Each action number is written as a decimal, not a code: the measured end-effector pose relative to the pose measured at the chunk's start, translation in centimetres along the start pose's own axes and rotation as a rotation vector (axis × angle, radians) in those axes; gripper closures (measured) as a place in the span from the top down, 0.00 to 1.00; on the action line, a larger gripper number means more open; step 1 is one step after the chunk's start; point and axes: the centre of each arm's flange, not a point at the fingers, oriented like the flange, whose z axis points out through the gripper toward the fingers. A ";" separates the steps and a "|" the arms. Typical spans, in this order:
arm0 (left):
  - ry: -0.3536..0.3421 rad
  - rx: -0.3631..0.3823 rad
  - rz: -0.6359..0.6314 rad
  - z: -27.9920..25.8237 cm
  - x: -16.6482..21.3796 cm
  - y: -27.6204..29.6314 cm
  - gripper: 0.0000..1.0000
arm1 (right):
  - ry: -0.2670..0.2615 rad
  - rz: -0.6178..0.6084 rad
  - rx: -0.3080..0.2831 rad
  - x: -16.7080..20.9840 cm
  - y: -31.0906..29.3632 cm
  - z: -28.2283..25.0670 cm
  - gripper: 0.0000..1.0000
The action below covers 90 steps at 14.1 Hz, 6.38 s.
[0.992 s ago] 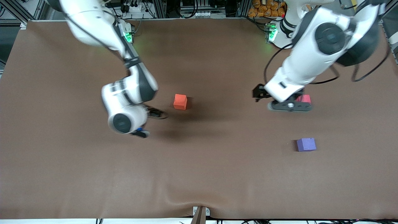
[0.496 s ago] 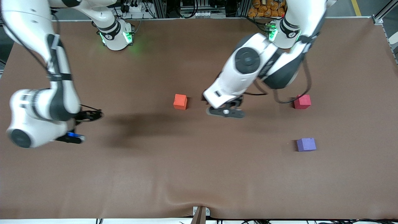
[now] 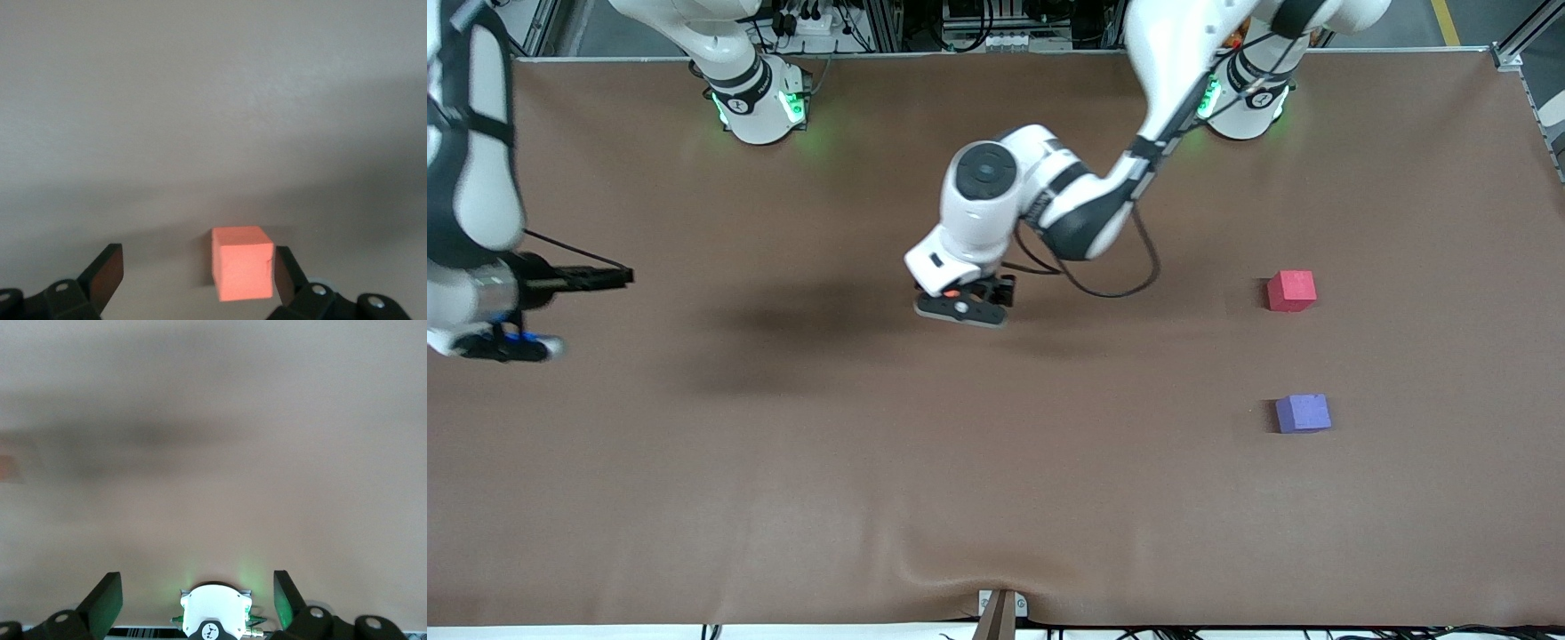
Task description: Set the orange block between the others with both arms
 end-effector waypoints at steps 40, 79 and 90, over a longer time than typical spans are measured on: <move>-0.134 0.218 -0.279 -8.5 11.9 -45.9 0.54 | 0.411 0.119 -0.039 -12.4 -2.8 -12.2 1.00; -0.051 0.176 -0.221 -0.2 1.8 -59.8 1.00 | 0.421 0.101 -0.005 -11.5 -3.7 -11.9 1.00; -0.030 0.168 -0.172 -21.9 4.5 -53.3 1.00 | 0.415 0.098 -0.006 -11.2 -3.9 -11.7 1.00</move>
